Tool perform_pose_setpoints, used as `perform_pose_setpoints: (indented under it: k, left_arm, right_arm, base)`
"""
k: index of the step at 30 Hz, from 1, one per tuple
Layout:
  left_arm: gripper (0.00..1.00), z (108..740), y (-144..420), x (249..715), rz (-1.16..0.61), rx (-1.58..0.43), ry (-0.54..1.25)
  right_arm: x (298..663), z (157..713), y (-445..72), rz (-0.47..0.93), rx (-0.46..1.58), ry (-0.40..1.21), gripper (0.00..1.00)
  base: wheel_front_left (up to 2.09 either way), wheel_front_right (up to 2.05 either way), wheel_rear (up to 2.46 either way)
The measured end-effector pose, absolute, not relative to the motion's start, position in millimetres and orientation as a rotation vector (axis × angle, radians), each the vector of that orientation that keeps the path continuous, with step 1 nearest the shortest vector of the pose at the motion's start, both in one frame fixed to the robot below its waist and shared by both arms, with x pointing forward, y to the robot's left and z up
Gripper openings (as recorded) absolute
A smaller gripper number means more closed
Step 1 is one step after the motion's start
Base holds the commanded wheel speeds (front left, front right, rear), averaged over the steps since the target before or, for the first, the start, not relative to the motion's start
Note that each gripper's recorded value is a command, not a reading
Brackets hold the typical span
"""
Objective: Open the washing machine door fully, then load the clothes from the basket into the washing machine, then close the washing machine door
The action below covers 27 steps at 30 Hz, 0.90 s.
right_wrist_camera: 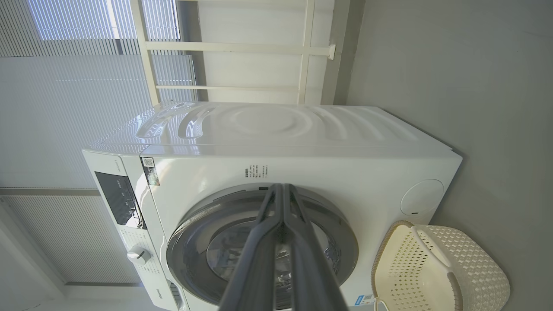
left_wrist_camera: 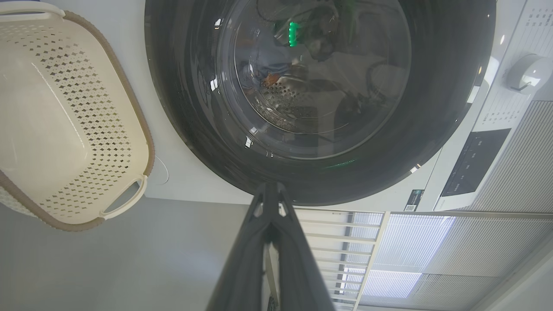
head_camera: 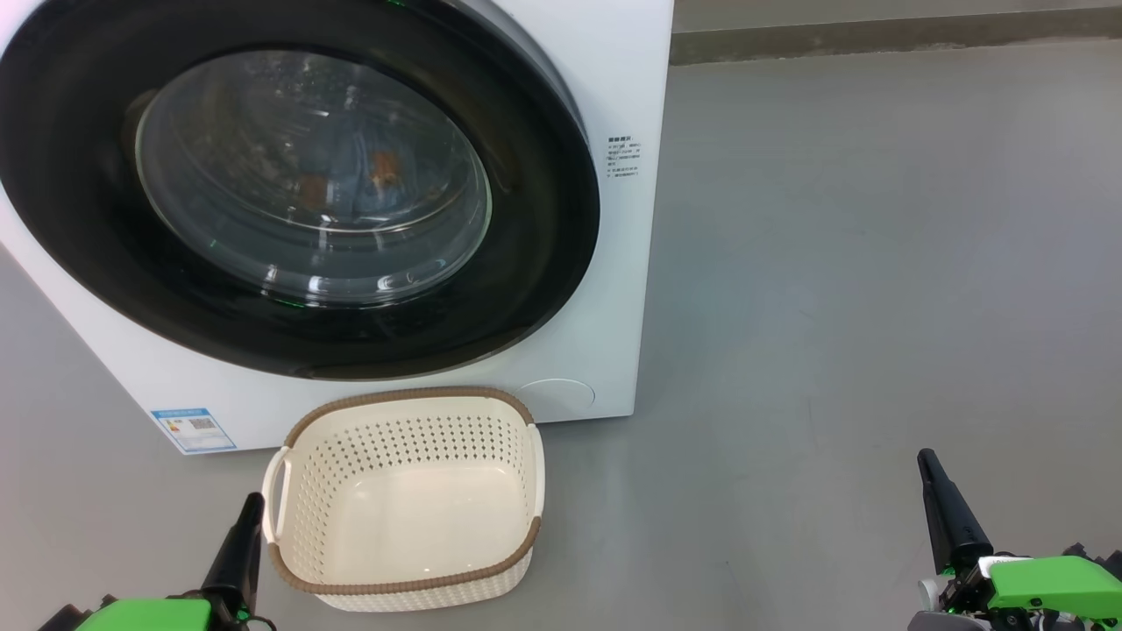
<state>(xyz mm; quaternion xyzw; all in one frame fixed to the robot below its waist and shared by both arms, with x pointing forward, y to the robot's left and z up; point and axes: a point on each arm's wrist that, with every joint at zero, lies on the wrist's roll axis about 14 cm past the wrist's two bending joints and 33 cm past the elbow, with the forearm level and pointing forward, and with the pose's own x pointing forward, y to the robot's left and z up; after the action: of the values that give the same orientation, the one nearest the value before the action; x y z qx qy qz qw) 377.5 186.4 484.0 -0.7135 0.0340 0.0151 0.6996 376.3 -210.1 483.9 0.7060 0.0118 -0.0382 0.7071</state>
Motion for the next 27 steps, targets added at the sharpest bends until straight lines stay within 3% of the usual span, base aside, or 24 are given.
perform_pose_setpoints:
  k: [27]
  left_arm:
    - [0.0,484.1,188.0,377.5,0.037,-1.591,0.071]
  right_arm:
    - [376.3,483.8,-210.1,-0.085,1.568,0.026,0.0]
  base:
    - [0.0,0.0,0.0]
